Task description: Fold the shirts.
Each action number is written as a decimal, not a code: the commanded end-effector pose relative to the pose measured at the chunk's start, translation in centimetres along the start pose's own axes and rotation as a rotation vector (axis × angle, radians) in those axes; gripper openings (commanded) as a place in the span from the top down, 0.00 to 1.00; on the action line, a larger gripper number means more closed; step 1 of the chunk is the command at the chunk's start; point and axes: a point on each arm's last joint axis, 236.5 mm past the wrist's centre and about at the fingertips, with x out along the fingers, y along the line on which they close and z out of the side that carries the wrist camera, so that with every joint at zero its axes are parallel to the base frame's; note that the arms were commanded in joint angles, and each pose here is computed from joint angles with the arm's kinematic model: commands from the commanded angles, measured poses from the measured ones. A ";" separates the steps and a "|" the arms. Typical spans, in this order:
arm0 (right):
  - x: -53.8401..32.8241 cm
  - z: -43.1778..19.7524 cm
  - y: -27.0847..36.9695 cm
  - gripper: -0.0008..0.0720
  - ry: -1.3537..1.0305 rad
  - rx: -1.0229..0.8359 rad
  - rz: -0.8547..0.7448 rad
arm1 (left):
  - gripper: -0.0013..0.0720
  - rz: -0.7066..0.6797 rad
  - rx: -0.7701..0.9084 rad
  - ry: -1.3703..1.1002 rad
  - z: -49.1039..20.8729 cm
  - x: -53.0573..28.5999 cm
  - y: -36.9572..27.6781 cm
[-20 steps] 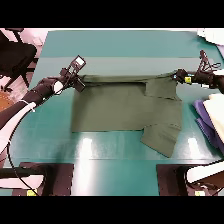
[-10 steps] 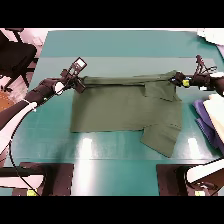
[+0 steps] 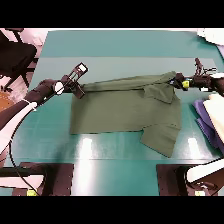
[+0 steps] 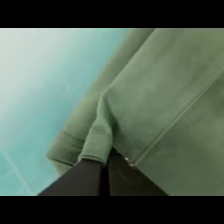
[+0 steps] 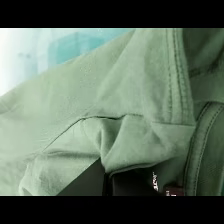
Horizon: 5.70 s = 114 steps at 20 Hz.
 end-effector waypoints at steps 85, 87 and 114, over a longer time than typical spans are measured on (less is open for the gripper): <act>-19.6 -28.1 -1.5 0.32 0.226 0.275 -0.440 | 0.95 -0.635 -0.932 0.401 -14.8 -12.8 -17.3; -19.6 -28.8 -2.6 0.32 0.277 0.298 -0.472 | 0.95 -0.638 -0.927 0.394 -14.4 -12.9 -17.0; -12.8 -32.5 -4.5 0.25 0.537 0.403 -0.229 | 0.95 -0.633 -0.867 0.340 -12.9 -12.9 -15.8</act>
